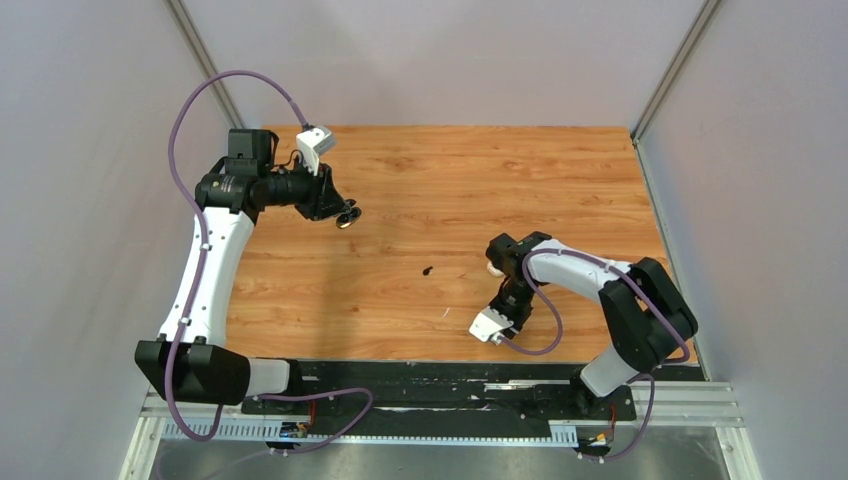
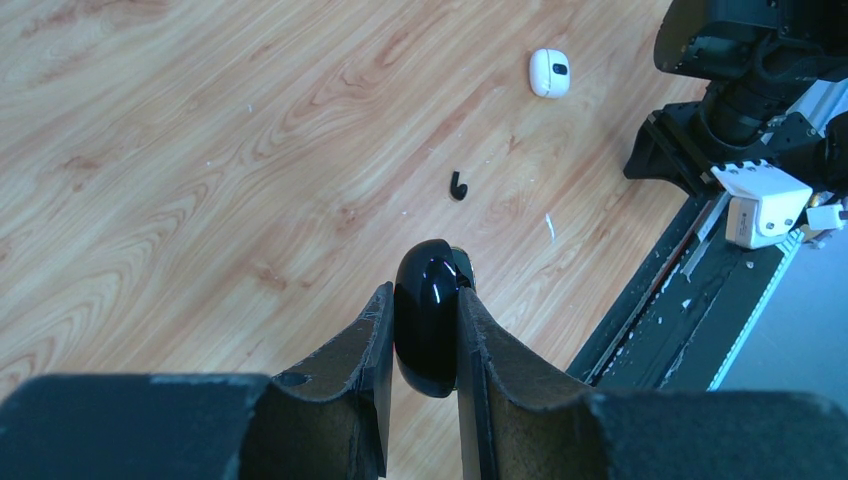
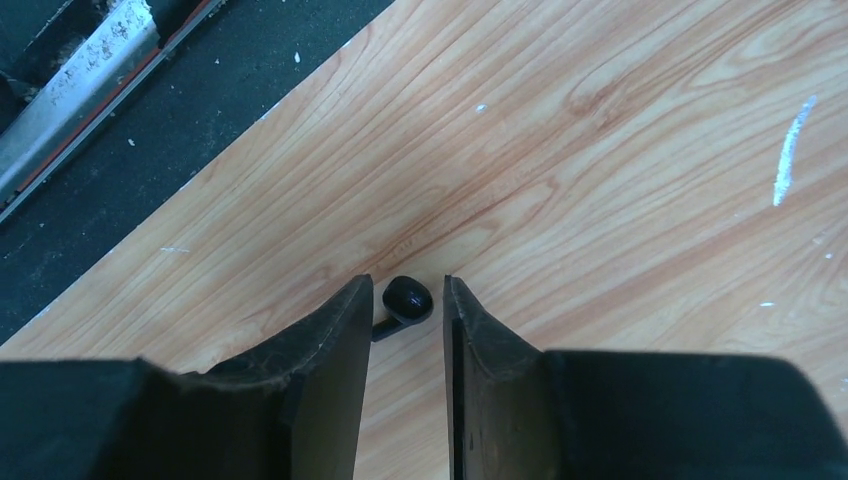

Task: Insert the wireless bluetooth earbuds into the charging case
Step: Pick up the right earbud from the center of the board.

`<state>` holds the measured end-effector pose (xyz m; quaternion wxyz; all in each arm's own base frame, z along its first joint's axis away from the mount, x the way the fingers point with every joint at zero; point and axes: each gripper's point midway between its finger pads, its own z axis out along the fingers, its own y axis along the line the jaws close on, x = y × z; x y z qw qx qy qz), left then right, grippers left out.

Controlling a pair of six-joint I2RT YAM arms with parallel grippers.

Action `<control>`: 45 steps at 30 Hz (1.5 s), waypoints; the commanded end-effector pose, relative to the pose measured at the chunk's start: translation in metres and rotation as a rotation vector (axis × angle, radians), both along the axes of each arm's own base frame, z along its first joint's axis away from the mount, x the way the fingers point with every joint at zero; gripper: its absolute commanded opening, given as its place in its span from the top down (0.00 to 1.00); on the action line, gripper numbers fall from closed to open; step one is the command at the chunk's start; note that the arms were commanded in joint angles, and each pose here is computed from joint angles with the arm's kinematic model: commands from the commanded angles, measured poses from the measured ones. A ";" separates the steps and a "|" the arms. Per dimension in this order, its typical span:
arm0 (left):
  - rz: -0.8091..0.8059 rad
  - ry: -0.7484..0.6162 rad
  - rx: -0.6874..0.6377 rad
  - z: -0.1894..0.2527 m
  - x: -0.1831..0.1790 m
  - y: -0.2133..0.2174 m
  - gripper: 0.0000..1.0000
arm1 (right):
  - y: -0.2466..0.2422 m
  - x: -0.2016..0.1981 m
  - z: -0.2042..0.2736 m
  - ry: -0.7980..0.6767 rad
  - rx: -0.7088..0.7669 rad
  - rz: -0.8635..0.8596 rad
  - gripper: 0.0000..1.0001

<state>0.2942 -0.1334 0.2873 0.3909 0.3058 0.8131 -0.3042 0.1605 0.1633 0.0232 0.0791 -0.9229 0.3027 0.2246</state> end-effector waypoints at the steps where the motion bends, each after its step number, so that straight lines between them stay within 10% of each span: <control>1: -0.005 -0.061 -0.014 0.018 0.001 -0.002 1.00 | 0.003 0.003 -0.001 0.002 -0.008 -0.005 0.70; 24: -0.012 -0.026 -0.017 0.008 0.009 -0.008 1.00 | 0.050 0.045 0.054 0.040 0.056 -0.400 0.97; 37: -0.164 0.047 -0.045 -0.014 0.024 -0.087 1.00 | 0.117 0.112 0.281 -0.099 0.773 -0.902 1.00; 45: -0.342 0.032 -0.153 0.015 -0.001 -0.135 1.00 | 0.130 0.091 0.335 -0.233 1.179 -0.763 1.00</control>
